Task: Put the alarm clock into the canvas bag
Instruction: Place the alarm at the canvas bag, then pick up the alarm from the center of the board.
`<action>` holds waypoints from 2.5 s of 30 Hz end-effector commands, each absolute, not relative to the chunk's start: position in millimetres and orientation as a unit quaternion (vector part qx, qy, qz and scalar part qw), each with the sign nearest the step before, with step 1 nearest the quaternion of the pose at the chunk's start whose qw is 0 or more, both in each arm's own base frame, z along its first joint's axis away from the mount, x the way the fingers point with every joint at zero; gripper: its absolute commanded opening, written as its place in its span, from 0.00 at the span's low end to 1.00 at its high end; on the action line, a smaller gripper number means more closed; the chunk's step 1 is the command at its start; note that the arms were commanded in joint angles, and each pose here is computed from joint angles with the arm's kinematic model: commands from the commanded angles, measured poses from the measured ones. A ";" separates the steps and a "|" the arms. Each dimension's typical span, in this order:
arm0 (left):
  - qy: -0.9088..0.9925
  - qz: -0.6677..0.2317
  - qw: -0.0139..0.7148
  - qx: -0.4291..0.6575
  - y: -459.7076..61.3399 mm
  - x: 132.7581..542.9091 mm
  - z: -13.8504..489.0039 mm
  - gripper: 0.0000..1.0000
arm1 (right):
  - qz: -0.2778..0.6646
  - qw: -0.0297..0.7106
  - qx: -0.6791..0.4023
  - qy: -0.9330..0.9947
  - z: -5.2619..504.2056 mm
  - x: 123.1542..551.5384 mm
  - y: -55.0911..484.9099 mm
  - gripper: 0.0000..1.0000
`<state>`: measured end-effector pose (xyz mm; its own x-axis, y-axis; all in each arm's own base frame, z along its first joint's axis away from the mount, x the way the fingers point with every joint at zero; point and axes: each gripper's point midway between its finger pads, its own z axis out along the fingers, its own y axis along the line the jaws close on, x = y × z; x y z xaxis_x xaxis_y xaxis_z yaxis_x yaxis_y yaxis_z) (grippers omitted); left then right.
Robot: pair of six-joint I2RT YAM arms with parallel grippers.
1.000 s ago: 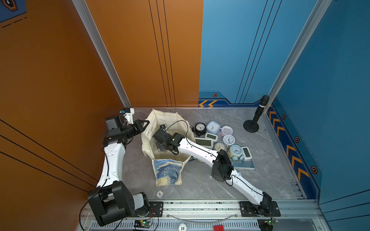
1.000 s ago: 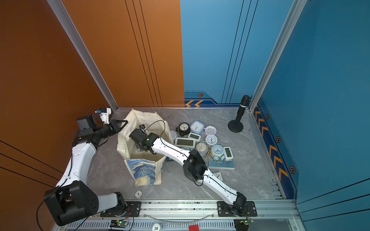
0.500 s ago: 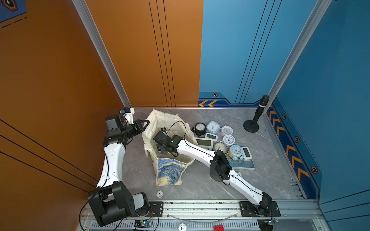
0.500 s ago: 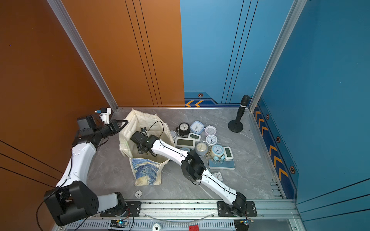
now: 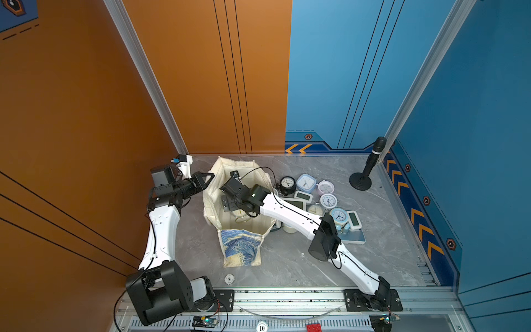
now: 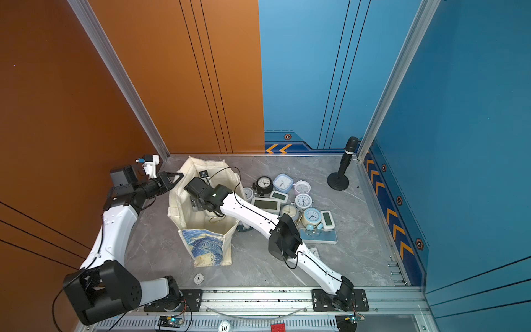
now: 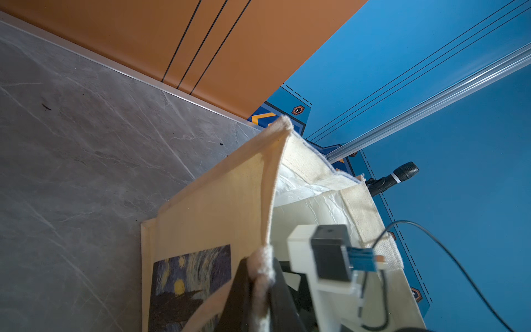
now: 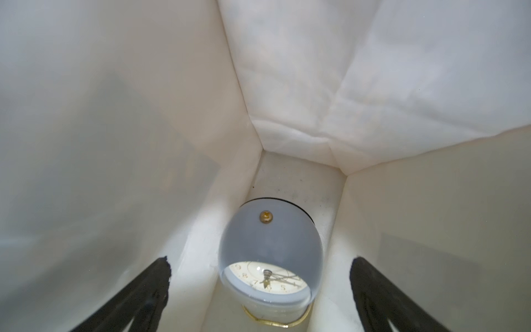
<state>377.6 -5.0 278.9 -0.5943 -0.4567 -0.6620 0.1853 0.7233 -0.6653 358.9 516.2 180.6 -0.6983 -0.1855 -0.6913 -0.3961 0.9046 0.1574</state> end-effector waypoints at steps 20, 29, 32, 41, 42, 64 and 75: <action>0.814 -0.357 0.448 -0.096 6.2 375.9 276.6 0.00 | 0.156 0.434 -0.132 0.878 348.0 352.0 400.5 0.90; 0.815 -0.357 0.445 -0.100 9.4 377.5 273.7 0.00 | 0.123 0.400 -0.092 0.903 337.6 347.3 312.6 0.81; 0.816 -0.358 0.443 -0.100 9.3 378.2 272.3 0.00 | 0.108 0.385 -0.081 0.913 326.5 340.9 286.2 0.78; 0.814 -0.354 0.448 -0.103 13.6 377.2 274.2 0.00 | 0.059 0.311 -0.040 0.948 262.1 301.8 205.8 0.75; 0.814 -0.354 0.448 -0.104 14.1 377.4 273.8 0.00 | 0.055 0.302 -0.035 0.951 253.8 297.2 198.7 0.75; 0.814 -0.356 0.447 -0.104 13.5 377.3 273.7 0.00 | 0.057 0.087 -0.007 0.995 66.7 219.4 161.6 0.80; 0.815 -0.357 0.445 -0.105 13.0 377.8 272.6 0.00 | 0.040 0.044 -0.009 0.998 25.2 208.7 156.2 0.77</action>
<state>378.1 11.3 277.5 -0.5764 -0.4825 -0.6595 0.1510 0.7303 -0.6662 207.6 154.0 31.8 -0.9952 -0.0296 -0.0935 -0.0354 0.9975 0.0611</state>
